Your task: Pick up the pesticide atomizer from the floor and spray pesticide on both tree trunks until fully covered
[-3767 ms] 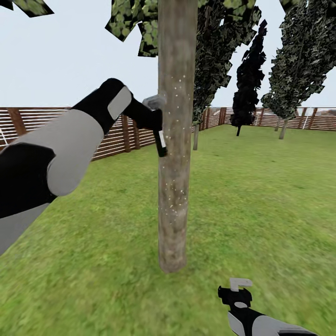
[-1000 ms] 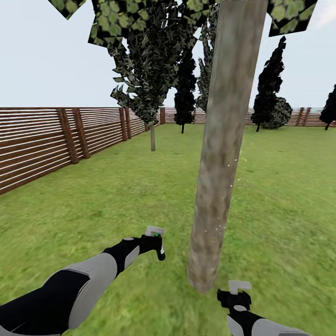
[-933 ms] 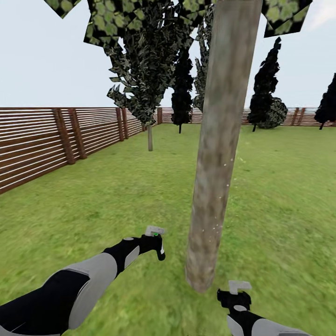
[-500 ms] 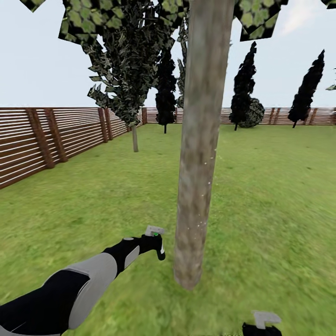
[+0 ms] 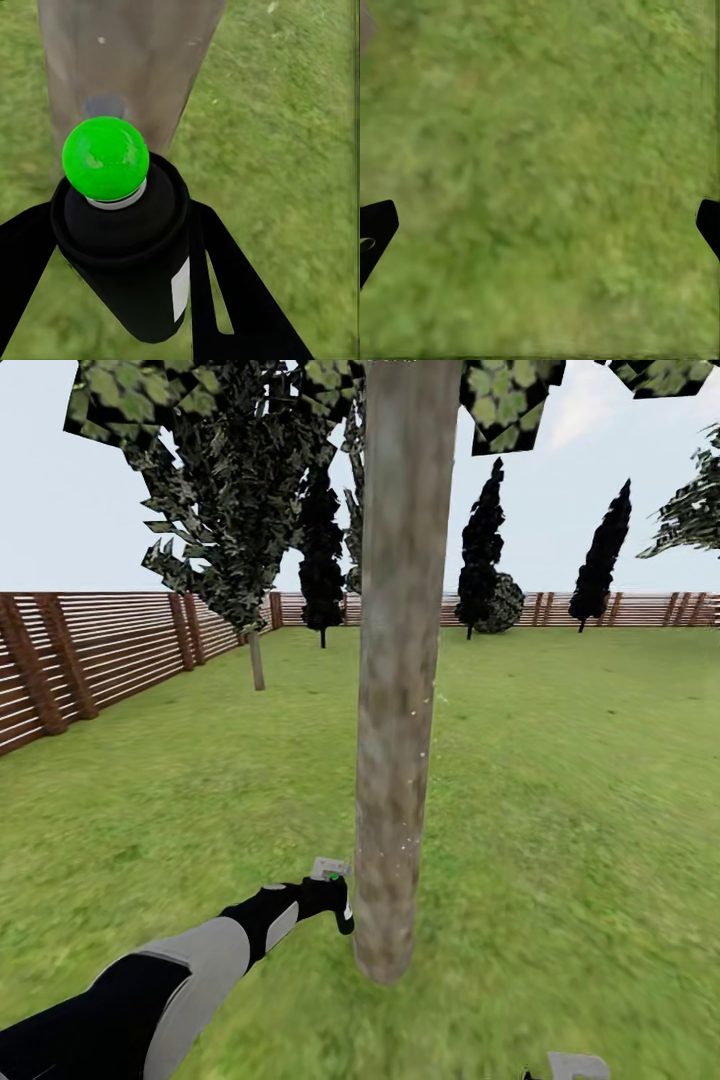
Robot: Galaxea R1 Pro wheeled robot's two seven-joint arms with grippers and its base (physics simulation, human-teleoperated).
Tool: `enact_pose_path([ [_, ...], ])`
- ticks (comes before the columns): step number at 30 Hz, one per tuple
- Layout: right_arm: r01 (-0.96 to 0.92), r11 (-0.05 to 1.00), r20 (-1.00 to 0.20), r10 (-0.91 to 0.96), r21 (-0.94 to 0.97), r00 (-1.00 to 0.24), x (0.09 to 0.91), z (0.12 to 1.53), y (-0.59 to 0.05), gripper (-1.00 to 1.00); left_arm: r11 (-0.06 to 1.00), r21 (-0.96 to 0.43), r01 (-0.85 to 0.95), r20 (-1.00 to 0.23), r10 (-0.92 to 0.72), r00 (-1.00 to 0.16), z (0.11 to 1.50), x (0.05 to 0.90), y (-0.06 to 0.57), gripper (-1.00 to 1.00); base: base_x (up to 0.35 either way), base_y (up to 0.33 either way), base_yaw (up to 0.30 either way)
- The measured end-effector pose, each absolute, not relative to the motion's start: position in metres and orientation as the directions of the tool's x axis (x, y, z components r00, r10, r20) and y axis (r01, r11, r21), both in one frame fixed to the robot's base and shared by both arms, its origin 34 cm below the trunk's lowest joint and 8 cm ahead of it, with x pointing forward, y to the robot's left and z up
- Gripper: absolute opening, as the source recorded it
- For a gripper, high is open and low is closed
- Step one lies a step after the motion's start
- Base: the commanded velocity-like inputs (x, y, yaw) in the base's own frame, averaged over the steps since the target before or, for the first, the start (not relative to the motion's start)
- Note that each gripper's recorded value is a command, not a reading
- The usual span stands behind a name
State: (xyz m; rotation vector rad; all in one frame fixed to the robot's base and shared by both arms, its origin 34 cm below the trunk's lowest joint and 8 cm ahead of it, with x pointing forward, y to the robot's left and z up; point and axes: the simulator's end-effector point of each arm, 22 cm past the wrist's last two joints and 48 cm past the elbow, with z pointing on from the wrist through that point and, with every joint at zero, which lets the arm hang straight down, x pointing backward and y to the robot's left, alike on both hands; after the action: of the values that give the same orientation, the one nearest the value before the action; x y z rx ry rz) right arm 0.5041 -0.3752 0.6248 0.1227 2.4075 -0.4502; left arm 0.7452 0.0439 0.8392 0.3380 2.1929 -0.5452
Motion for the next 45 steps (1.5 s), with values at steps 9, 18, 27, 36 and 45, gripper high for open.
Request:
enact_pose_path([
  [9,0.202,0.936,-0.640,-0.031,-0.287,-0.768,0.500,0.624,-0.374,1.00,0.870,-0.267,0.415,-0.787,0.052,-0.615,0.843,0.745,0.044,-1.00,-0.217,0.001,-0.224],
  [18,0.201,0.939,-0.640,-0.027,-0.281,-0.768,0.500,0.623,-0.369,1.00,0.870,-0.265,0.415,-0.787,0.053,-0.615,0.843,0.745,0.044,-1.00,-0.148,0.000,-0.011],
  [27,0.197,0.938,-0.639,-0.034,-0.286,-0.768,0.500,0.624,-0.371,1.00,0.849,-0.253,0.463,-0.843,0.041,-0.536,0.892,0.771,0.031,-1.00,0.053,0.014,0.000],
  [36,0.198,0.937,-0.637,-0.034,-0.288,-0.770,0.500,0.624,-0.373,1.00,0.807,-0.241,0.539,-0.866,0.072,-0.496,1.134,0.770,0.015,-1.00,0.001,0.001,0.000],
  [45,0.197,0.937,-0.637,-0.034,-0.289,-0.770,0.499,0.623,-0.374,1.00,0.824,-0.167,0.541,-0.928,0.053,-0.368,1.311,0.823,0.029,-1.00,0.000,0.000,0.000],
])
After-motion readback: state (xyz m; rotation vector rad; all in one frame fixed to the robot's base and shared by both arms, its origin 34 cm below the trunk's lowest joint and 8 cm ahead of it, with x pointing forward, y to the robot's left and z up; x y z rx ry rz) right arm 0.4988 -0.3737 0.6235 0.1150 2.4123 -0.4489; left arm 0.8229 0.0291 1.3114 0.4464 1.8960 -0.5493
